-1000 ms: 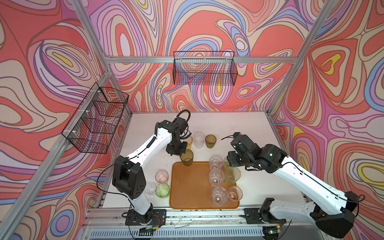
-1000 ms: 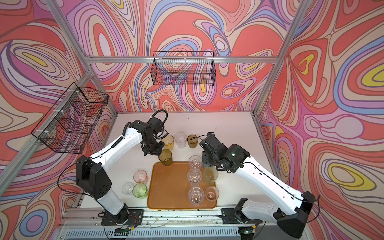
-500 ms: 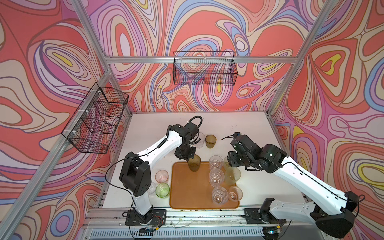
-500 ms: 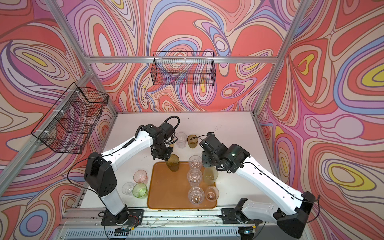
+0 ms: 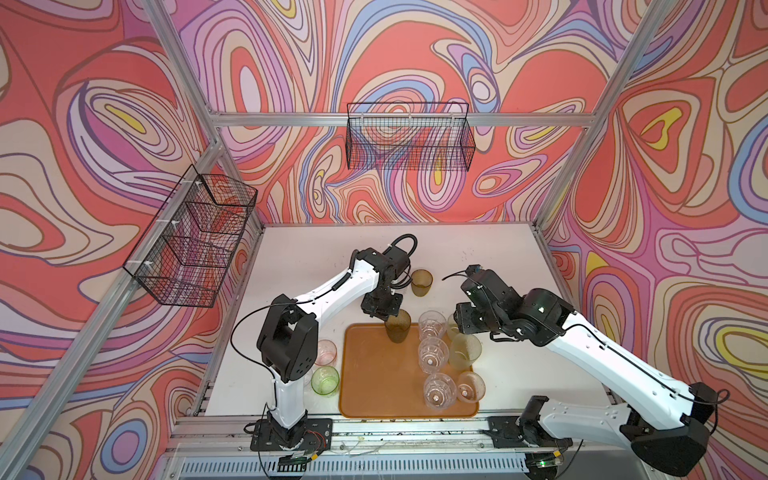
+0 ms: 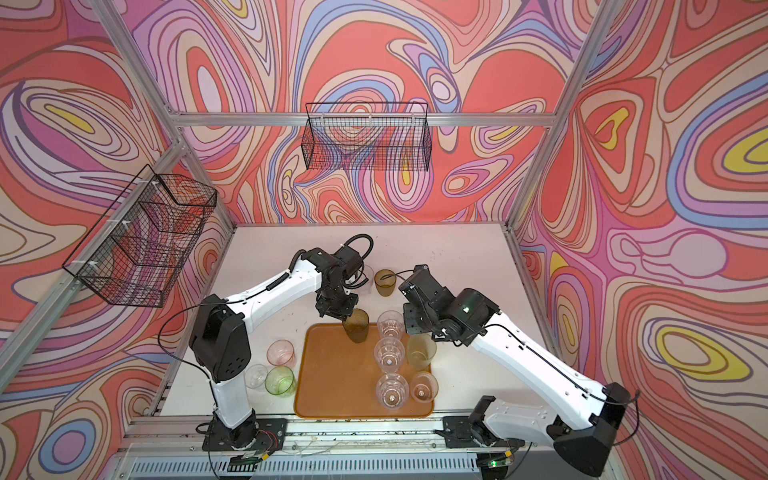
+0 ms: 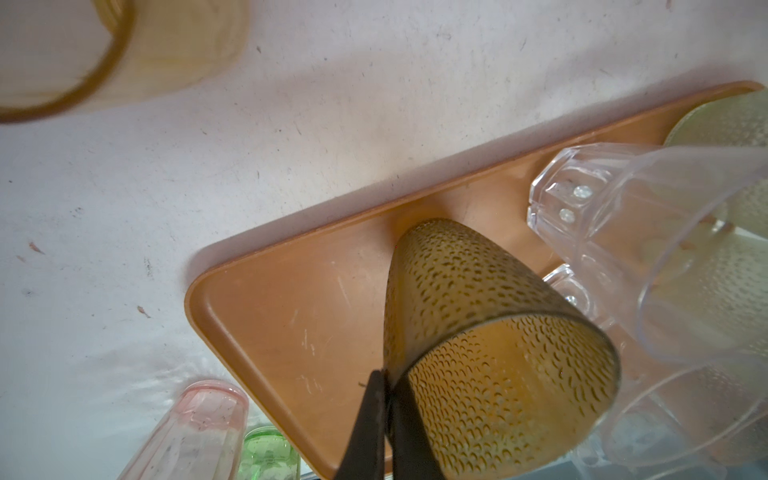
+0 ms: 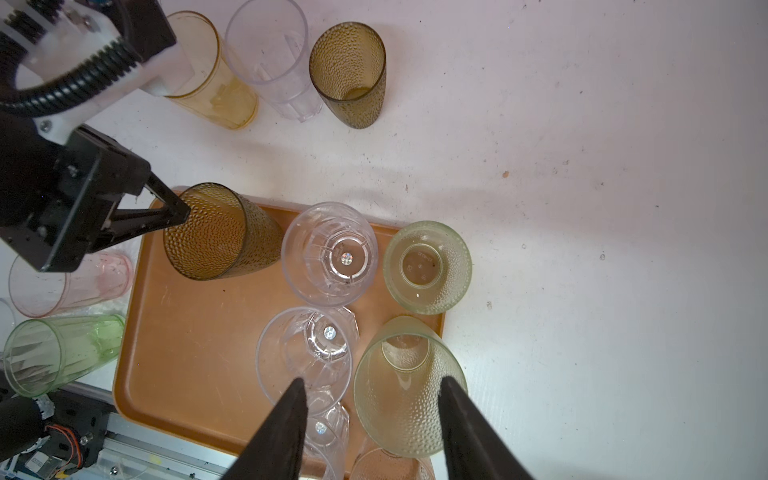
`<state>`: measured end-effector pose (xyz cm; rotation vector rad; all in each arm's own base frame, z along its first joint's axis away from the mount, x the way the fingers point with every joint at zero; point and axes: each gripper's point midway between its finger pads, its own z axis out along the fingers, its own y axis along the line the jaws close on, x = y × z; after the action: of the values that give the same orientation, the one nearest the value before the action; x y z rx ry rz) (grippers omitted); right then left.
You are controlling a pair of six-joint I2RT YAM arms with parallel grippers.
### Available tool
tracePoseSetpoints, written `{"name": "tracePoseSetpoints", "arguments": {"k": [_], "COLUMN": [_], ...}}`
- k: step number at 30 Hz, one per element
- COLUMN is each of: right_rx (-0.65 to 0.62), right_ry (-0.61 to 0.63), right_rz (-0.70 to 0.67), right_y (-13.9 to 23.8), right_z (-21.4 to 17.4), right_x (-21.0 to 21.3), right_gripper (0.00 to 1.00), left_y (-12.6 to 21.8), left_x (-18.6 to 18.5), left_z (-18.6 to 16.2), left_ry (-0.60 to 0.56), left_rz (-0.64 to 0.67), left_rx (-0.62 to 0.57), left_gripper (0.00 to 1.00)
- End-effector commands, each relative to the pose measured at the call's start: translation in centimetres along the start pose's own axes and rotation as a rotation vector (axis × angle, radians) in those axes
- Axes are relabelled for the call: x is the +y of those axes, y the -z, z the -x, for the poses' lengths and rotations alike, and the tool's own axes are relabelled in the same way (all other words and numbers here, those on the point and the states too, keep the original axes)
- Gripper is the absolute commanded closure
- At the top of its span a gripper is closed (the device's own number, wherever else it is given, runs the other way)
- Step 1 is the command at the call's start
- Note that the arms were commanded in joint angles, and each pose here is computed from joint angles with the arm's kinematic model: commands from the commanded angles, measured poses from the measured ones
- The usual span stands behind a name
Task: Place the glasses into the tray
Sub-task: 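Lift the olive glass with the left gripper and carry it over the tray, then lower the olive glass onto the tray and open the left gripper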
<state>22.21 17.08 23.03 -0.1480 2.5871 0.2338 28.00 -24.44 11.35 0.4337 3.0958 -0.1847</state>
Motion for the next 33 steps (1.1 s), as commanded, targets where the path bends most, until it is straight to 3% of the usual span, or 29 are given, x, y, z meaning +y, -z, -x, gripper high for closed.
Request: {"name": "tracePoseSetpoints", "arguments": {"k": [1, 24, 33], "right_rx": [-0.024, -0.022, -0.023], "right_ry": [-0.007, -0.011, -0.011], "right_rz": [-0.009, -0.009, -0.009], "right_y": [0.3, 0.5, 0.5], "right_z": [0.1, -0.1, -0.1], "right_x": [-0.6, -0.8, -0.8], "right_gripper": [0.47, 0.47, 0.47], "left_y": [0.0, -1.5, -1.7], "left_x": [-0.5, -1.3, -1.4], "left_z": [0.5, 0.9, 0.9], "left_ry": [0.004, -0.013, -0.017], "left_rz": [0.01, 0.044, 0.054], "left_rx": [-0.006, 0.005, 0.009], "left_gripper": [1.0, 1.0, 0.93]}}
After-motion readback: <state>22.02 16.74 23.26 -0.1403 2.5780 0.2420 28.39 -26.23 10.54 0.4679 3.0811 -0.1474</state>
